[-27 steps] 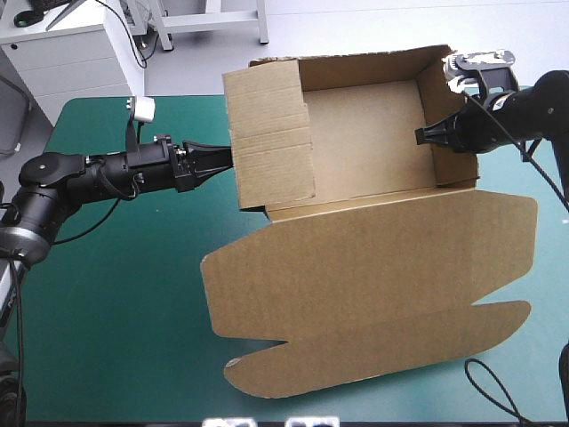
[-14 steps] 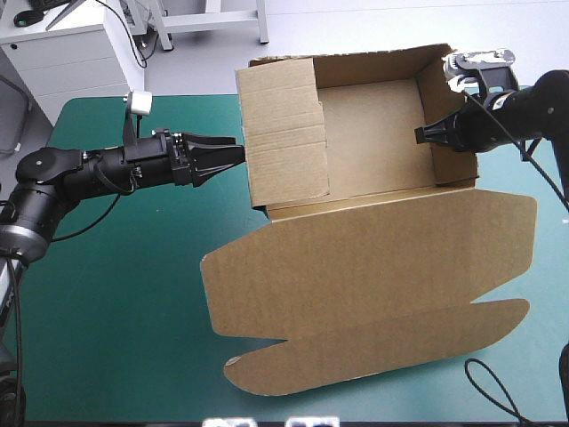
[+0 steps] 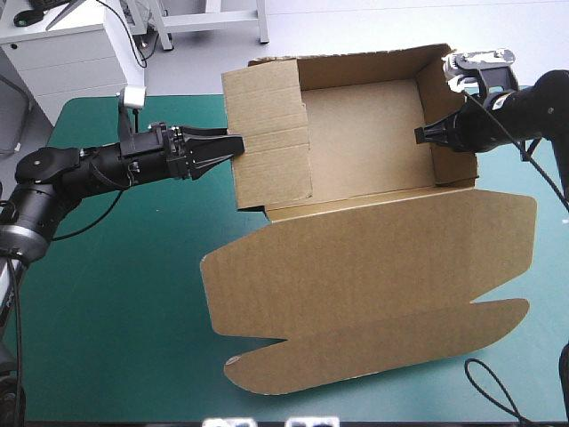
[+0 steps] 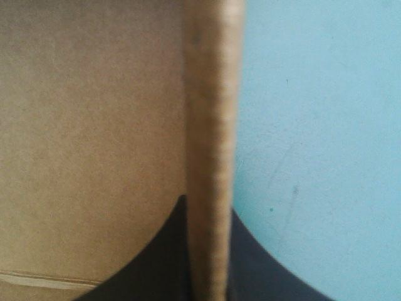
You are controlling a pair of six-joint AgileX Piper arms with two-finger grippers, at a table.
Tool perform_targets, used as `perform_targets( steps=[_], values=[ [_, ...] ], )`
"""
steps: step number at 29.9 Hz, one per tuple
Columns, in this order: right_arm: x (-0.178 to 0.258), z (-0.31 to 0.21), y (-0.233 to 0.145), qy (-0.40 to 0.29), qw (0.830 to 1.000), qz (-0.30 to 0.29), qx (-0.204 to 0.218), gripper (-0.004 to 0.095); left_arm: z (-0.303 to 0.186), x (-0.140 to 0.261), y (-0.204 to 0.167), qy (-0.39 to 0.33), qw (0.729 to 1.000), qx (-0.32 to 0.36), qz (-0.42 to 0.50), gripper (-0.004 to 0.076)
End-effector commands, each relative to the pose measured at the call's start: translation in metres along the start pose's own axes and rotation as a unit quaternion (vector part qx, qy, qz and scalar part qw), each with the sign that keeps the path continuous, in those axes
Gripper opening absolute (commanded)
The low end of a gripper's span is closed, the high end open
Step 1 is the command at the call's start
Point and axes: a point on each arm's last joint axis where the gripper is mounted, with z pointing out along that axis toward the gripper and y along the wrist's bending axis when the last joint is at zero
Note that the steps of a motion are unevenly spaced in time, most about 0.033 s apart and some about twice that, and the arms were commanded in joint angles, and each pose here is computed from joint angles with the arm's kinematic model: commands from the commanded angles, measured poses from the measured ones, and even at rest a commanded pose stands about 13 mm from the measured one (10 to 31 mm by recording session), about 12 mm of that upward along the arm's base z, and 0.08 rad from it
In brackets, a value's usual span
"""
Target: Fold the box
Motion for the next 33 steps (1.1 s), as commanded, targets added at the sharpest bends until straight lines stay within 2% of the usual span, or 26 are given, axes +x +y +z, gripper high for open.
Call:
perform_targets(
  steps=[1,4,9,15,24,29,33],
  values=[
    [-0.008,-0.025,0.007,-0.067,0.998,0.003,-0.008,-0.0017,0.001,-0.01,-0.035,-0.016,0.997,0.077,0.014,0.0486],
    [-0.009,-0.025,0.007,-0.07,0.998,0.004,-0.007,-0.0012,0.009,-0.009,-0.04,-0.001,0.997,0.068,0.026,0.0485],
    [-0.009,-0.025,0.006,-0.074,0.997,0.014,-0.003,-0.0008,0.021,-0.017,-0.046,0.029,0.999,-0.012,0.043,0.0484],
    [-0.013,-0.021,0.019,-0.088,0.996,0.007,0.03,-0.0007,0.027,-0.038,-0.068,0.049,0.991,-0.098,0.08,0.0484],
    [-0.019,-0.019,0.047,-0.119,0.993,0.008,-0.008,-0.0008,0.029,-0.043,-0.069,0.079,0.968,-0.221,0.093,0.0484],
    [-0.019,-0.019,0.05,-0.119,0.992,0.014,-0.022,-0.0008,0.031,-0.042,-0.059,0.083,0.964,-0.242,0.076,0.0483],
    [-0.019,-0.019,0.052,-0.118,0.992,0.017,-0.029,-0.0008,0.034,-0.044,-0.054,0.082,0.961,-0.254,0.069,0.045]
  ],
)
